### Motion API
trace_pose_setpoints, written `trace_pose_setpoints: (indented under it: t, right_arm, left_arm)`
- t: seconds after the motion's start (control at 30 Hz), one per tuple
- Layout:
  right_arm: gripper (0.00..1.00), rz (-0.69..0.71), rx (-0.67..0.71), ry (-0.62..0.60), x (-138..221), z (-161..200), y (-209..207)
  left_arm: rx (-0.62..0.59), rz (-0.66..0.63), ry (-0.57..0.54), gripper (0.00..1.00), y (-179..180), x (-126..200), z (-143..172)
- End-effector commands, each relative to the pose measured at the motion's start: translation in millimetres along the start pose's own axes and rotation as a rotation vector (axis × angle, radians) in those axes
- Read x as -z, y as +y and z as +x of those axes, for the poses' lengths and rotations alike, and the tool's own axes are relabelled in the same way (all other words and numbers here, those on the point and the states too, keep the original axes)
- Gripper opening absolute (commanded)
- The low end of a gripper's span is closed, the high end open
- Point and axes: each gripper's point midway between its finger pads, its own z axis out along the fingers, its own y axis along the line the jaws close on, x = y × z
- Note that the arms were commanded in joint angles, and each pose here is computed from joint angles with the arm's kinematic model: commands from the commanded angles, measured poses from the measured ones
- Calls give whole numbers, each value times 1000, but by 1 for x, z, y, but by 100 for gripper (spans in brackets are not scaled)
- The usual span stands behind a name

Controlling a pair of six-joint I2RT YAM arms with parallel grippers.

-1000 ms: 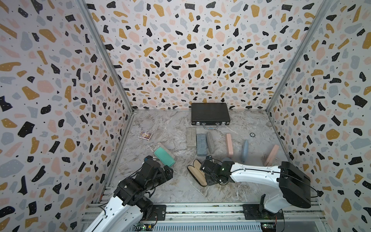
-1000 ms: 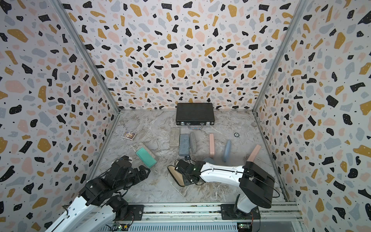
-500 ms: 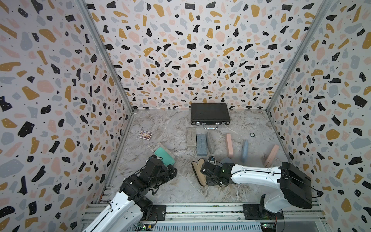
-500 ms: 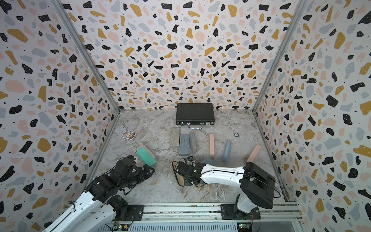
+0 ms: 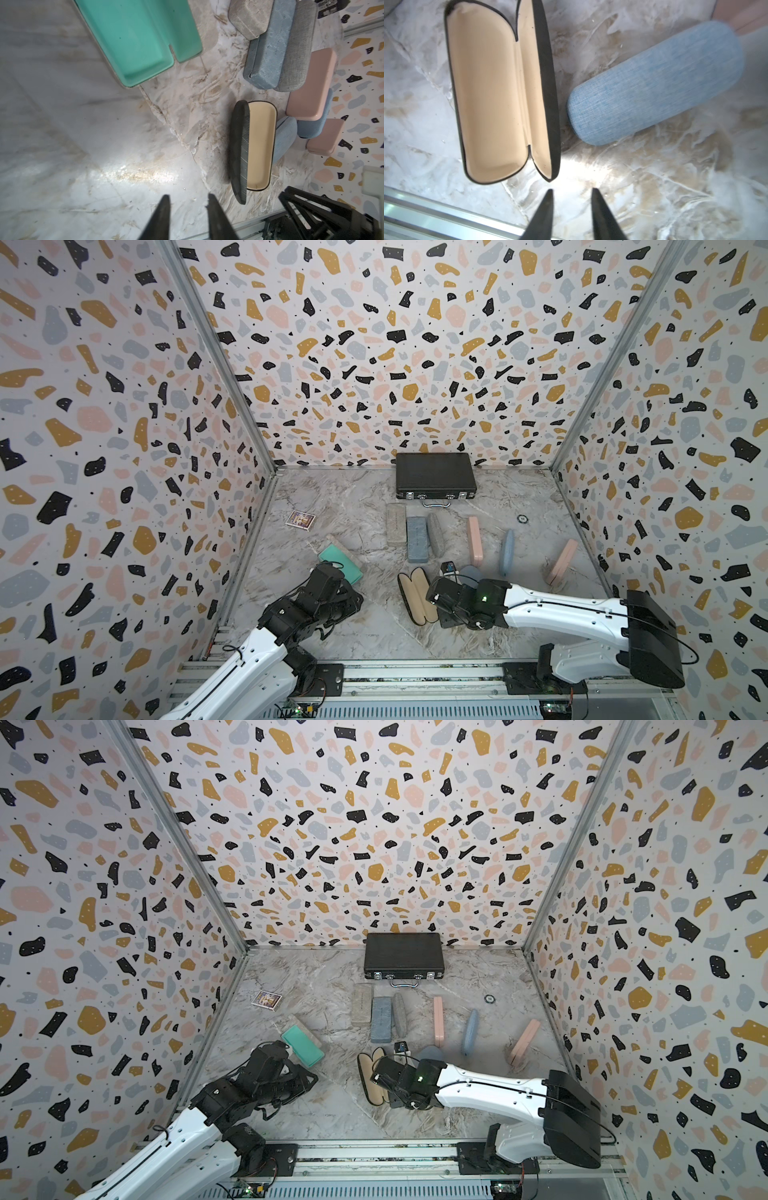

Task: Close the glasses case
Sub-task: Move the glasses case to the center of the board, then close the glasses case at the center of the board.

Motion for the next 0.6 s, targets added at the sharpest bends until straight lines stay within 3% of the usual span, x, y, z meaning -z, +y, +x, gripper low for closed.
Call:
trace_pose_setpoints:
  t: [0.0,0.1,0.57]
  right_arm:
    - [12,46,48,-64,18,-12,-14]
    - [0,51,67,-78,20,-18,-17]
    - [0,-17,83,22,-11,-41,-15]
  left_arm:
    - [-12,24,22,3,-7,-9,0]
    - [-13,15,52,0,-7,-15,3]
    - [-17,-2,110,0,-6,-30,12]
